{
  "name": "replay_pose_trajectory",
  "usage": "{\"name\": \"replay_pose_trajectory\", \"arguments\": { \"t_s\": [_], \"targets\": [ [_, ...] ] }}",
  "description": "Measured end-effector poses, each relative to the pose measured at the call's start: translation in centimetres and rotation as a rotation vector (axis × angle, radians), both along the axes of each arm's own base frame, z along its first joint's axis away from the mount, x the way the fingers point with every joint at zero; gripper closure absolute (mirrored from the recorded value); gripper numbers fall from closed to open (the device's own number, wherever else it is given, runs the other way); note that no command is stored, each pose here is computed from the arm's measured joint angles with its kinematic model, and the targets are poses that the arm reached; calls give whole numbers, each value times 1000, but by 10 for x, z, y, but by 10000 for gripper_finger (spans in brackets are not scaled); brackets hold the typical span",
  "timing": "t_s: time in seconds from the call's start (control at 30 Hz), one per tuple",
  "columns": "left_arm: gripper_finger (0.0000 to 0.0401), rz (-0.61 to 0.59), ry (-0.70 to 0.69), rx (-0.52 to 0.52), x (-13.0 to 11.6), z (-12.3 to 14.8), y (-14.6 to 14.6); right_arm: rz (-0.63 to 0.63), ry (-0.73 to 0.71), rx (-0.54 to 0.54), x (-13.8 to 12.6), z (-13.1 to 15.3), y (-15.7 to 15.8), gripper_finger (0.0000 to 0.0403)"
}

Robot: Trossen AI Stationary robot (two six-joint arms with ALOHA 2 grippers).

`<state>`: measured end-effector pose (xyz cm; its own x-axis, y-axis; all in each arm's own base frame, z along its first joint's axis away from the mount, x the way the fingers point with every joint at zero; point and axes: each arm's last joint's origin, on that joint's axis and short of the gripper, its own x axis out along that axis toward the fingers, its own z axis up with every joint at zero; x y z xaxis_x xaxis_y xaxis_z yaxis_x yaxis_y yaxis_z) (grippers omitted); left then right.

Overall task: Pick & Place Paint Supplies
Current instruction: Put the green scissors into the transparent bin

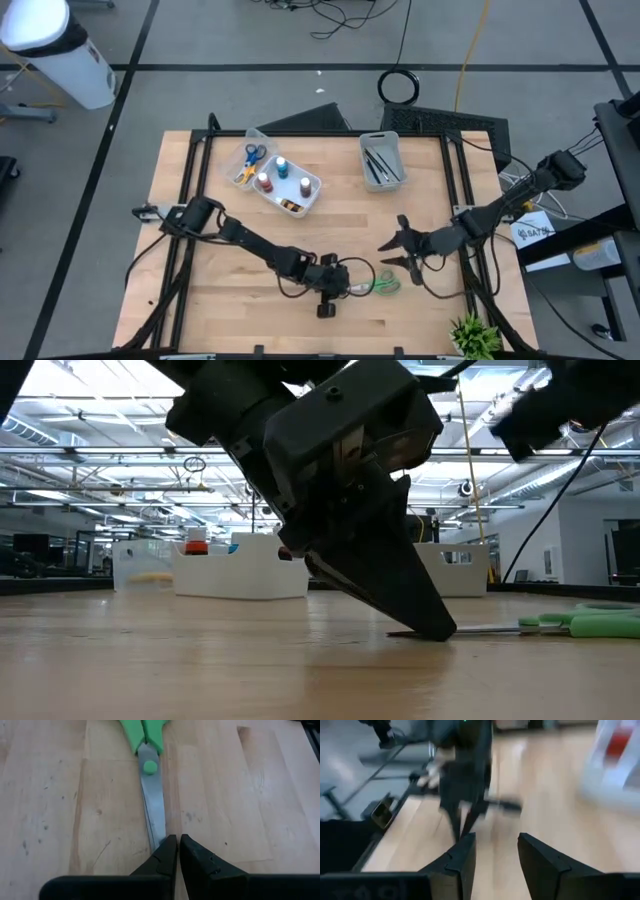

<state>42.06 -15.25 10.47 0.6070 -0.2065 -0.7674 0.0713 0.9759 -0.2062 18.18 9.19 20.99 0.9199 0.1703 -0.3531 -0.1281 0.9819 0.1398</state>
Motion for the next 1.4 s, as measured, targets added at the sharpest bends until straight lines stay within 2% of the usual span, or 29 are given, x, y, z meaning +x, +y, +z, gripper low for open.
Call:
{"name": "replay_pose_trajectory", "arguments": {
  "t_s": [0.13, 0.23, 0.43, 0.57, 0.73, 1.13, 1.3, 1.4],
  "targets": [
    [366, -7, 26, -30, 1, -4, 4, -54, 268, 174, -10, -19, -3, 272],
    [366, -6, 33, -30, 1, -6, 5, -150, 456, 314, -19, -35, -6, 270],
    [366, 7, 38, -33, 0, -7, 5, -230, 569, 677, -32, -72, -12, 217],
    [366, 7, 38, -30, 0, -7, 5, -290, 588, 806, -41, -98, -19, 169],
    [366, 10, 37, -19, 0, -8, 5, -296, 614, 855, -39, -110, -18, 146],
    [366, 16, 39, -11, 0, -8, 6, -162, 794, 790, 8, -115, 12, 169],
    [366, 14, 37, -6, 0, -8, 6, -49, 710, 800, 28, -106, 23, 176],
    [366, 13, 36, -3, 0, -8, 6, -70, 688, 772, 33, -103, 25, 184]
  ]
}}
